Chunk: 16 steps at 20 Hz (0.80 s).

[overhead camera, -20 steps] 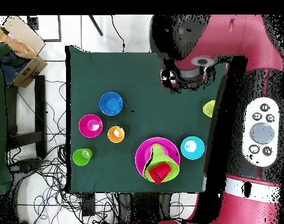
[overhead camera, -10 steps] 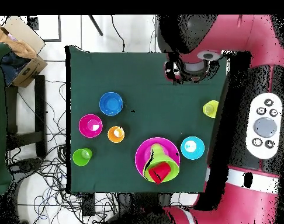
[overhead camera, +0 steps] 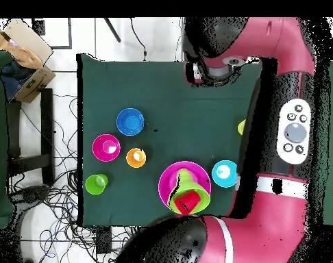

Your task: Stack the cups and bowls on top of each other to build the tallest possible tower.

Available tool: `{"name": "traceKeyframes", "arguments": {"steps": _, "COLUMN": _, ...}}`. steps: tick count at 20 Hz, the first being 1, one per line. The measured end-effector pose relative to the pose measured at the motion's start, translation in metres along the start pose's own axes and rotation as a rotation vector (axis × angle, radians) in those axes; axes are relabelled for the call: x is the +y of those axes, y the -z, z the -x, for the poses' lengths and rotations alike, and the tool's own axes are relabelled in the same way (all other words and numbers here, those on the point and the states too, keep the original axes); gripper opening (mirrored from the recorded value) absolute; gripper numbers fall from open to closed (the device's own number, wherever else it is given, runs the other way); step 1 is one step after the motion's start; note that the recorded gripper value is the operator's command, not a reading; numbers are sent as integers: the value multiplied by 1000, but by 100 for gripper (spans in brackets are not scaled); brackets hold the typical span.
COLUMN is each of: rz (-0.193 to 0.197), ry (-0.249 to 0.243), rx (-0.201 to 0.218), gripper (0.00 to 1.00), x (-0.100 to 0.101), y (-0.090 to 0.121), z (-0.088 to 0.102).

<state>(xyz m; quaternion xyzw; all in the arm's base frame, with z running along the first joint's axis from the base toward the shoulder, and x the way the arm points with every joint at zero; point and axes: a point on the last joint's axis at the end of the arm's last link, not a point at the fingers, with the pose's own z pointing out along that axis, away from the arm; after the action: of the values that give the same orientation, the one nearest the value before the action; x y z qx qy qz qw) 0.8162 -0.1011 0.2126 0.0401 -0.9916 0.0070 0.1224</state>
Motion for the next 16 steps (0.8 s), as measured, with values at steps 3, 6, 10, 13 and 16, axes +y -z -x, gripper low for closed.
{"name": "traceKeyframes", "arguments": {"steps": 3, "rz": 12, "ry": 6, "rx": -5, "gripper": 100, "x": 8, "y": -11, "z": 11}}
{"name": "traceKeyframes", "arguments": {"steps": 6, "rz": 13, "ry": 10, "rx": -1, "gripper": 100, "x": 19, "y": -15, "z": 24}}
{"name": "traceKeyframes", "arguments": {"steps": 10, "rz": -4, "ry": 11, "rx": 49, "gripper": 100, "x": 37, "y": -9, "z": 32}}
{"name": "traceKeyframes", "arguments": {"steps": 13, "rz": -2, "ry": 11, "rx": 74, "gripper": 100, "x": 45, "y": -2, "z": 33}}
{"name": "traceKeyframes", "arguments": {"steps": 16, "rz": -1, "ry": 1, "rx": 98, "gripper": 100, "x": 49, "y": 9, "z": 33}}
